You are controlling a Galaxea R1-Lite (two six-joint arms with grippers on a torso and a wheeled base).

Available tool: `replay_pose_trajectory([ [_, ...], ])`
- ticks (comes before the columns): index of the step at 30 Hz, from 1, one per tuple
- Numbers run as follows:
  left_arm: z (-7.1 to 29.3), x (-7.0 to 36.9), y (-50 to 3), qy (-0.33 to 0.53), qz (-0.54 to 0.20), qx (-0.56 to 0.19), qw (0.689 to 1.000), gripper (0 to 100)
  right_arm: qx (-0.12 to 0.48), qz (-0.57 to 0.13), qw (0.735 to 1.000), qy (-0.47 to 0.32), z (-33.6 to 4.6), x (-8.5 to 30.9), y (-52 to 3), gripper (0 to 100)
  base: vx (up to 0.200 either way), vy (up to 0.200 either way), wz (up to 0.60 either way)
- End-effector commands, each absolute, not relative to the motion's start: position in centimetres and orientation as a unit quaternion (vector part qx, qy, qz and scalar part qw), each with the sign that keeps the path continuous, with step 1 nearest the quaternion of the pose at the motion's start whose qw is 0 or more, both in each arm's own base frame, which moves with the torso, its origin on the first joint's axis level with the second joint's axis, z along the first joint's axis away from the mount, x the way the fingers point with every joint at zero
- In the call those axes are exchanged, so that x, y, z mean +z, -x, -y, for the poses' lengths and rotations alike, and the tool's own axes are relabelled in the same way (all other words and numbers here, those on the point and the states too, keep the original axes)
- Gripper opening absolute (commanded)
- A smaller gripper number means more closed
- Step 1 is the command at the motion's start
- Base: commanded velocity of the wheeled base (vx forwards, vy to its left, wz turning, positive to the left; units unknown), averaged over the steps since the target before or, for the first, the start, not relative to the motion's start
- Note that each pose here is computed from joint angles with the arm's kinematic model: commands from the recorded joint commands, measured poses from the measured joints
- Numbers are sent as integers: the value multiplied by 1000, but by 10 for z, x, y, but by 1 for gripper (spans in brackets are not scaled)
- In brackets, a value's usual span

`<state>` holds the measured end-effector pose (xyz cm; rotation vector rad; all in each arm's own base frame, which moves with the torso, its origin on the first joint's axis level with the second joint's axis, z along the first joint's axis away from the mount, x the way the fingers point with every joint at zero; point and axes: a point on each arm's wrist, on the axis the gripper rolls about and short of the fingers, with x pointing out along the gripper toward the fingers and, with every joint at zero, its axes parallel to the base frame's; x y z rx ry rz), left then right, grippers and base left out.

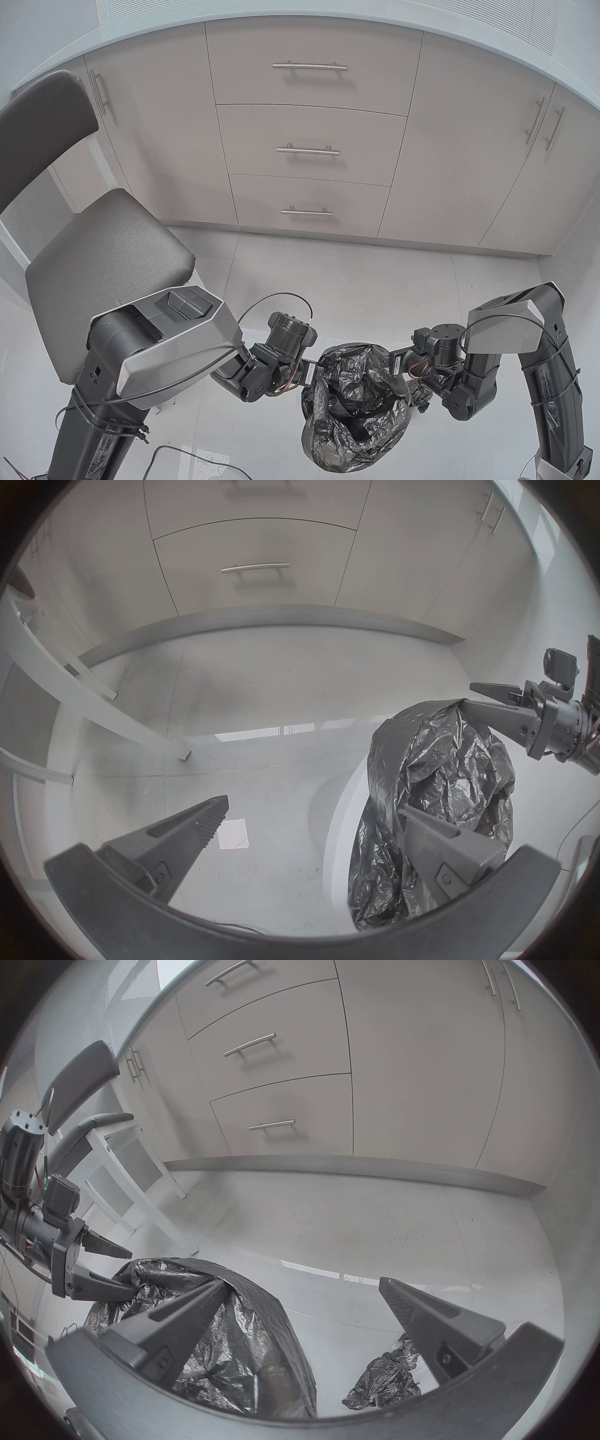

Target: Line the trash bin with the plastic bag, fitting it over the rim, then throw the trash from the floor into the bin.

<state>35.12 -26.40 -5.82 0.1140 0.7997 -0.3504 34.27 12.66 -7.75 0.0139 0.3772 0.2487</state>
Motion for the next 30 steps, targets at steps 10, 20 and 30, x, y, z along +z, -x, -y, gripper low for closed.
replay_pose_trajectory([
  [10,268,-61,-355,-69,-414,-166,892,100,113,-206,972,-19,-119,-78,-347,100,0,0,0],
  [20,270,-59,-357,-73,-433,-168,882,100,107,-218,970,-25,-117,-83,-350,100,0,0,0],
  [30,275,-36,-357,-7,-416,-153,896,100,108,-209,971,-44,-118,-70,-346,100,0,0,0],
])
